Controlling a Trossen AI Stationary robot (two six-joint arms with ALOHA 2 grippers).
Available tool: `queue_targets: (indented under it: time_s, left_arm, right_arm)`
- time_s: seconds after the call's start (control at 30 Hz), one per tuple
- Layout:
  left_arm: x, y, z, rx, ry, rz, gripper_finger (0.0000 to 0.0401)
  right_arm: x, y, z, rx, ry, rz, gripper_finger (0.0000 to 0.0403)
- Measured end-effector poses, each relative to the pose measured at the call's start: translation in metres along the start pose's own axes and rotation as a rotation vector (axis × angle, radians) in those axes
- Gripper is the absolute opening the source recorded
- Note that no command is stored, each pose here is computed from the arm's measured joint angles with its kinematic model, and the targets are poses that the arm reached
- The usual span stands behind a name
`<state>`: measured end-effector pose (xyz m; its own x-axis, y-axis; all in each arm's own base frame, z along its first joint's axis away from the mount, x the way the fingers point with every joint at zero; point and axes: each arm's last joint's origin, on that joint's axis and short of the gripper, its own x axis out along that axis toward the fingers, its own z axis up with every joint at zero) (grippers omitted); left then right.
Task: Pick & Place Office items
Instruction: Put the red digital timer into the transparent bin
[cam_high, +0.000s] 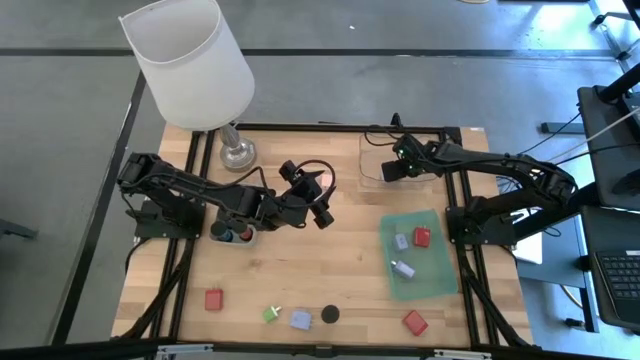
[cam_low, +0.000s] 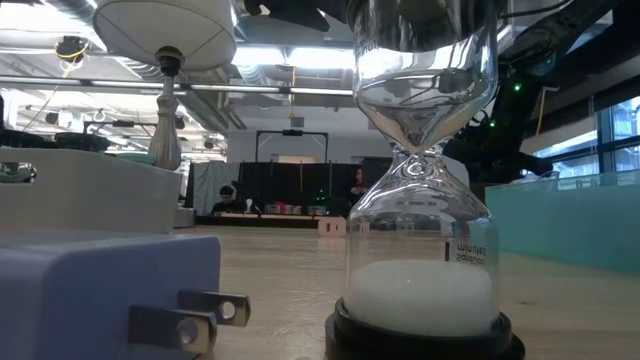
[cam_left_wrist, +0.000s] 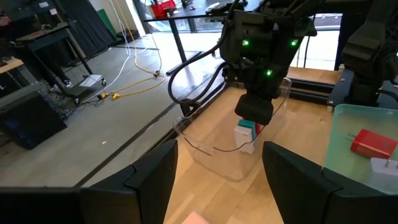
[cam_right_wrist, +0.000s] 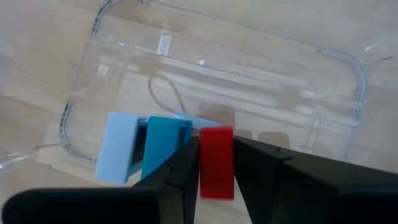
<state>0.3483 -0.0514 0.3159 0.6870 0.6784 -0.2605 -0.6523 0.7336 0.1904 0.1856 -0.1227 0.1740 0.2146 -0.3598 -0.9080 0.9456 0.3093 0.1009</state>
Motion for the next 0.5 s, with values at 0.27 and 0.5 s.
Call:
queue_targets:
  time_s: [0.27, 0.5]
  left_arm:
    - [0.0, 0.0, 0.0, 0.0, 0.0, 0.0, 0.0232]
    - [0.0, 0.0, 0.0, 0.001, 0.0, 0.0, 0.0232]
  right_arm:
    - [0.001, -0.003, 0.002, 0.03, -0.004, -0.007, 0.0121]
    - [-0.003, -0.005, 0.011, -0.004, -0.019, -0.01, 0.0175]
